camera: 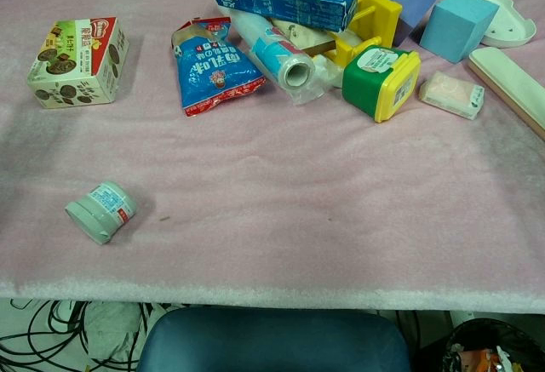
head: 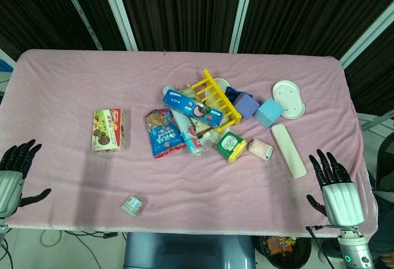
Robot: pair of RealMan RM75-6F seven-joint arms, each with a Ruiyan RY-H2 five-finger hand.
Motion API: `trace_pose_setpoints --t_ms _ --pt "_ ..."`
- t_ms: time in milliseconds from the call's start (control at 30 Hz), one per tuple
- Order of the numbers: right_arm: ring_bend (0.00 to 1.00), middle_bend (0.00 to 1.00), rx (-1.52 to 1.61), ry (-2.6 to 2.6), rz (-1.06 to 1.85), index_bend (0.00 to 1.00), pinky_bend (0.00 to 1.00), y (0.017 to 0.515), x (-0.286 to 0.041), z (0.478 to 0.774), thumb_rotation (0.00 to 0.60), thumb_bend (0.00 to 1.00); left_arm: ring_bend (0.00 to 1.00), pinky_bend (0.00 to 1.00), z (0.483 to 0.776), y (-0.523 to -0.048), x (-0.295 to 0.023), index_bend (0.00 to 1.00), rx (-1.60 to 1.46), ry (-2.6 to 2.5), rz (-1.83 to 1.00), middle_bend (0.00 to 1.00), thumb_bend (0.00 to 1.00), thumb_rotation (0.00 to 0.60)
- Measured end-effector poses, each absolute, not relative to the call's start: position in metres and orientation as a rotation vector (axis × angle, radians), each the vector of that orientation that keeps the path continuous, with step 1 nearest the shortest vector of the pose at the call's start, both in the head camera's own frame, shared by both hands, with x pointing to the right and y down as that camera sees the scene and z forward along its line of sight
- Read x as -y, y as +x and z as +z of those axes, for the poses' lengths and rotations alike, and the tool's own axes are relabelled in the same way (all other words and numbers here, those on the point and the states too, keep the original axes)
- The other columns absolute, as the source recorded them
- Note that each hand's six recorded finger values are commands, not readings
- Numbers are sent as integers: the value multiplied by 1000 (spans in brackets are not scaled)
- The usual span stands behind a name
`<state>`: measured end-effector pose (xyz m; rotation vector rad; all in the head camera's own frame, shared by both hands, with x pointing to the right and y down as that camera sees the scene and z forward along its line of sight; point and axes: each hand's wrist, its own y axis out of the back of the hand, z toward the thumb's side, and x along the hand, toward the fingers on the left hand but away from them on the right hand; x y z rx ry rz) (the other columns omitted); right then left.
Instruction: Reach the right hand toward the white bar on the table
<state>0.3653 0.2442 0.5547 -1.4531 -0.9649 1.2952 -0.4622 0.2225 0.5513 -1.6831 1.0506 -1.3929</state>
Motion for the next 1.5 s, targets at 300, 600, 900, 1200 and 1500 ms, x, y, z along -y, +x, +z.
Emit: trace_pose_setpoints --t_ms 300,600,900,1200,1500 --pt "0 0 968 -1466 1300 0 230 364 -245 556 600 120 0 0 551 -463 -223 0 -1053 -1684 -1396 0 0 600" --pt "0 0 999 -1502 1316 0 231 360 -243 557 600 119 0 0 551 -462 -223 0 -1056 -1685 -1394 0 0 600" --pt "0 0 1045 -1610 1365 0 230 338 -235 573 600 66 0 0 553 -463 -223 0 -1059 -1684 -1405 0 0 600" --pt "0 0 1015 -1665 1436 0 230 300 -209 612 600 63 0 0 557 -464 -221 0 -1060 -1686 -1420 0 0 600" --pt "0 0 972 -1613 1546 0 229 286 -182 657 600 63 0 0 558 -466 -220 0 -1074 -1695 -1430 0 0 600"
